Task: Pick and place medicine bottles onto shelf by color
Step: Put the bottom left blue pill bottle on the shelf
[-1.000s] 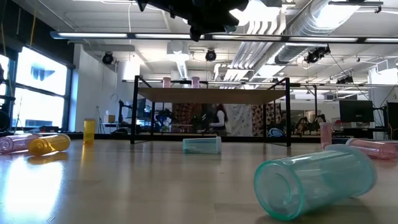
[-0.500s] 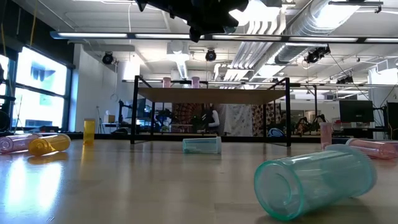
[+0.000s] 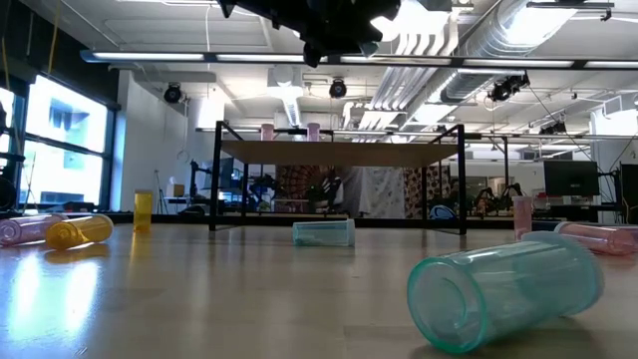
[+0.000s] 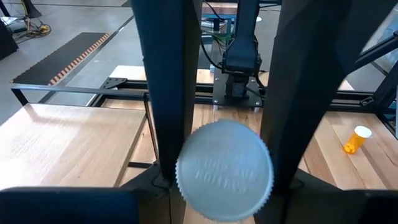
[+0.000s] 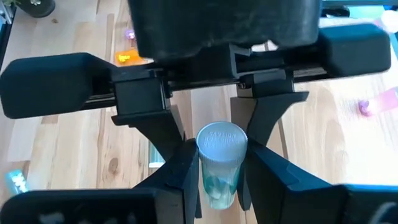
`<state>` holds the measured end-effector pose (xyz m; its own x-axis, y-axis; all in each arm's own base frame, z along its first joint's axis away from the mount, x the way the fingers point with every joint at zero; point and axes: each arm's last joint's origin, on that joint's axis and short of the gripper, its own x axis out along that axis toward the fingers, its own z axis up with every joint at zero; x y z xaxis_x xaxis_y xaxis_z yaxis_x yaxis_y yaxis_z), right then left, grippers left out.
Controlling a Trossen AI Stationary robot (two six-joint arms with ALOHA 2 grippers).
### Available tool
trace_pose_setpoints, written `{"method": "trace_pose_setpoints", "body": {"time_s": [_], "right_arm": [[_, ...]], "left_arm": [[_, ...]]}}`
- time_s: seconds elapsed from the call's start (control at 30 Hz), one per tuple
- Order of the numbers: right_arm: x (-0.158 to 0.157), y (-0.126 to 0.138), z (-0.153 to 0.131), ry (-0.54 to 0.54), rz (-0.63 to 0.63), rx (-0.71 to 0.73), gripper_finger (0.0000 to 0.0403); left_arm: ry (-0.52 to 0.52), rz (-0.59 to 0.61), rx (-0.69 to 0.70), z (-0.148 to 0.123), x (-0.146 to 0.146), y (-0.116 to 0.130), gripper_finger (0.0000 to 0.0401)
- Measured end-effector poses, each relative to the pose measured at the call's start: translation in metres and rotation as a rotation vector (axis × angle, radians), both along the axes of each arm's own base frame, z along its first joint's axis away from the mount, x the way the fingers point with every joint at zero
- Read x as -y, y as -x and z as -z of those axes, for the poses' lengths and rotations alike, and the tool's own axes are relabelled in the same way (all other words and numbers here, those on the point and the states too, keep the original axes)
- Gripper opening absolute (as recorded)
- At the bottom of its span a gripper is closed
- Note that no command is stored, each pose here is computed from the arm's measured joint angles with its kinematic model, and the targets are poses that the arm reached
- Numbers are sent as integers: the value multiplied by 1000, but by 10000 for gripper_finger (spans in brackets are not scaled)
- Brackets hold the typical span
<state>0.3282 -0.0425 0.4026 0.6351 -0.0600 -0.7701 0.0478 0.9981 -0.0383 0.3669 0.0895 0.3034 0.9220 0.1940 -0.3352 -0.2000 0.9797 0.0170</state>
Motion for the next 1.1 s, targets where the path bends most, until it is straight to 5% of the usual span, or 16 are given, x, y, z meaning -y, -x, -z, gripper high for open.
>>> {"method": "trace_pose_setpoints", "body": {"time_s": [1.1], "right_arm": [[-1, 14, -9, -15, 86, 5, 94]], "left_arm": [[-7, -27, -4, 0, -3, 1, 98]]}}
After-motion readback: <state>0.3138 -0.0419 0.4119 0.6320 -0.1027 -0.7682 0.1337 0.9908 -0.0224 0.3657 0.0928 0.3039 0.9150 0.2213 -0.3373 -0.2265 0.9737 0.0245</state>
